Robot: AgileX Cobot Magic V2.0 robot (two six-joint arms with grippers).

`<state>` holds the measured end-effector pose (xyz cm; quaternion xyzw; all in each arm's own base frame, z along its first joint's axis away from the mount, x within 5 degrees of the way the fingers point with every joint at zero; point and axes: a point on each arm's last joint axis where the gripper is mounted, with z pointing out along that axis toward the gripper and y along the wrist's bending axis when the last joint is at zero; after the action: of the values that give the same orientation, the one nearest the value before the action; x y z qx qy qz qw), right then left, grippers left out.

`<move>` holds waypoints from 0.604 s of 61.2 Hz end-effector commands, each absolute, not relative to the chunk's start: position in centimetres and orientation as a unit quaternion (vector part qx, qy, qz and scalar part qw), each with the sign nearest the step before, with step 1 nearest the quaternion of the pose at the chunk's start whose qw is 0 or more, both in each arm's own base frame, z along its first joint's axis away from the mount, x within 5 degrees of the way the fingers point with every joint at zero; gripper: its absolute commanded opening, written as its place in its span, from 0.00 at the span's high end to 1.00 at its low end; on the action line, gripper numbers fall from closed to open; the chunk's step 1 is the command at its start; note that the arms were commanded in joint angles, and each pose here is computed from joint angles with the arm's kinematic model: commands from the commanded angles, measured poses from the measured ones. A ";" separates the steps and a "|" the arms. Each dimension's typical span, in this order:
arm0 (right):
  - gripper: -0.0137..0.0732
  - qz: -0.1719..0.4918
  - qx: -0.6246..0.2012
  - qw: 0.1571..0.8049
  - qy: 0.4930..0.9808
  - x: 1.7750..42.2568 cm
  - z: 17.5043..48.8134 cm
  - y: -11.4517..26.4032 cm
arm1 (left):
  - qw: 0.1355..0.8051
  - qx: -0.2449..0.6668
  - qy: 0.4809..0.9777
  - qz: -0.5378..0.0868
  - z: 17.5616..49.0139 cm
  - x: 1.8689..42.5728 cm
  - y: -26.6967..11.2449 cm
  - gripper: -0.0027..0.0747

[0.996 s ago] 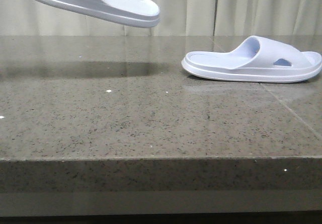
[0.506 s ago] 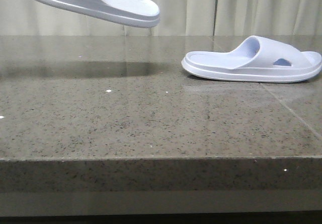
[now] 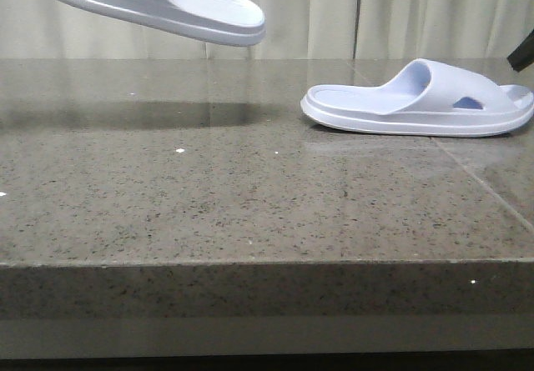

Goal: Insert blue slippers together front up
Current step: 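Lower the right gripper onto the heel of the other blue slipper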

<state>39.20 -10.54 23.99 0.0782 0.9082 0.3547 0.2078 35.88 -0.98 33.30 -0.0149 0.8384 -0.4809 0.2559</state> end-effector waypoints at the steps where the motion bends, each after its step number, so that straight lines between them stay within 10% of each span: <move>1: 0.10 0.381 0.055 0.232 0.893 38.8 26.7 -10.1 | 0.267 0.015 0.809 -0.524 36.5 34.3 -1.7 0.99; 37: 0.34 0.402 0.034 0.190 0.895 39.9 24.6 -7.8 | 0.267 0.015 0.809 -0.524 36.5 34.3 -1.7 0.99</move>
<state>40.21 -8.67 22.68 0.0643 0.9057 0.3742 0.1884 35.88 -0.98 33.30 -0.0149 0.8384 -0.4809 0.2559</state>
